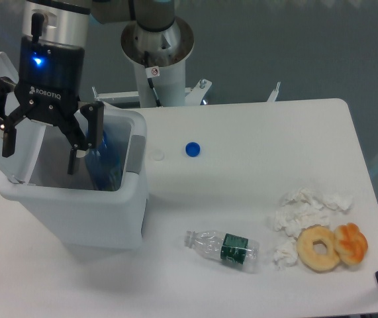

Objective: Place the plastic bottle in the trash can

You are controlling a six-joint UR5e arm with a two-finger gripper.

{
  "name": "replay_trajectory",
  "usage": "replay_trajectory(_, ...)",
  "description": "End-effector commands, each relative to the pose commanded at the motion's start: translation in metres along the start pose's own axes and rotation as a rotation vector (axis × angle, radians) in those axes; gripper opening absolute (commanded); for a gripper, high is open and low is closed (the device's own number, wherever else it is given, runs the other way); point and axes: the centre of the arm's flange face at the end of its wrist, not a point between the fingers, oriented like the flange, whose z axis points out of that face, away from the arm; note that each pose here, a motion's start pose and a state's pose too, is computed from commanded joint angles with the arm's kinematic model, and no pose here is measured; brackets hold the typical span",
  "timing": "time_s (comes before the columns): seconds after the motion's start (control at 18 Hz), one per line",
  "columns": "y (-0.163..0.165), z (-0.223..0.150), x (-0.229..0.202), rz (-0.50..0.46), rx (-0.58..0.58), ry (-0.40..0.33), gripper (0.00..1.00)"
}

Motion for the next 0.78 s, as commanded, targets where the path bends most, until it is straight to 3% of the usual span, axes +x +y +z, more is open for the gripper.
replay_trajectory(0.22, 0.02, -0.013, -0.08, -0.006, -0.013, -0.087, 1.0)
replay_trajectory(0.44, 0.072, -0.017, -0.145, 0.192, -0.102, -0.137, 1.0)
replay_trajectory(0.78, 0.171, -0.01, -0.233, 0.322, -0.319, -0.097, 1.0)
